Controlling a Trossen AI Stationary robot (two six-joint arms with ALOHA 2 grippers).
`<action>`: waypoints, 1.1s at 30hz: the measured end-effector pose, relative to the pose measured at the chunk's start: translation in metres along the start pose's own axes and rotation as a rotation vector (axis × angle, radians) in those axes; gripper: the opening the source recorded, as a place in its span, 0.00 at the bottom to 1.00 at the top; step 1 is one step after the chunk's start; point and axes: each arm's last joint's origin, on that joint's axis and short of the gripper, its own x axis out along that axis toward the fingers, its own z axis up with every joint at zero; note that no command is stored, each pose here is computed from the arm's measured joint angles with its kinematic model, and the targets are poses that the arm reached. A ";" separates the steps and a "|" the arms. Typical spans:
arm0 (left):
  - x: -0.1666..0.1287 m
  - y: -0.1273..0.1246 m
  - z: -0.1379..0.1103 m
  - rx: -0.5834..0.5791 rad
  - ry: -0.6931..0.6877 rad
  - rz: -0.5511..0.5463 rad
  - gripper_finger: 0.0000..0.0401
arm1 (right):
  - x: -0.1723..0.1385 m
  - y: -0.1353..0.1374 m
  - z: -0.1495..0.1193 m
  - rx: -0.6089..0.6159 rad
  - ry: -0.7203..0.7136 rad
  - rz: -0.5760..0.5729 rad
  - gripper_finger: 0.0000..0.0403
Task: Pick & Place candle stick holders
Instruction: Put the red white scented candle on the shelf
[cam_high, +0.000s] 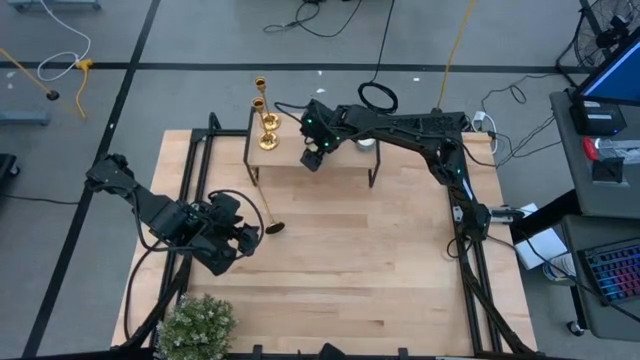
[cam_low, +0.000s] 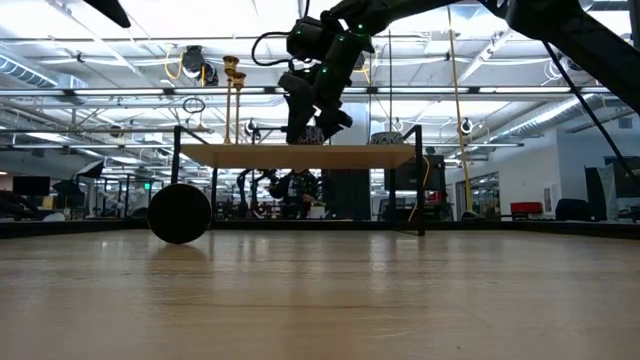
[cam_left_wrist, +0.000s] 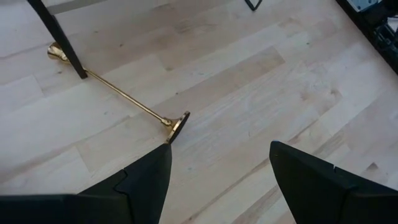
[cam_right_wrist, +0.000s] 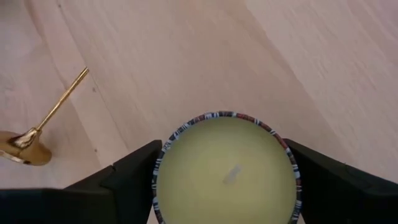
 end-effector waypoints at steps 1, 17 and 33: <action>0.000 0.000 0.000 0.001 0.000 0.000 0.68 | -0.005 -0.001 -0.001 0.007 0.008 -0.005 0.74; 0.000 0.000 0.000 0.018 -0.014 0.001 0.68 | -0.019 -0.005 -0.012 0.017 0.089 -0.091 0.74; 0.000 0.000 0.000 0.034 -0.014 0.001 0.68 | -0.021 -0.005 -0.018 0.079 0.149 -0.100 0.74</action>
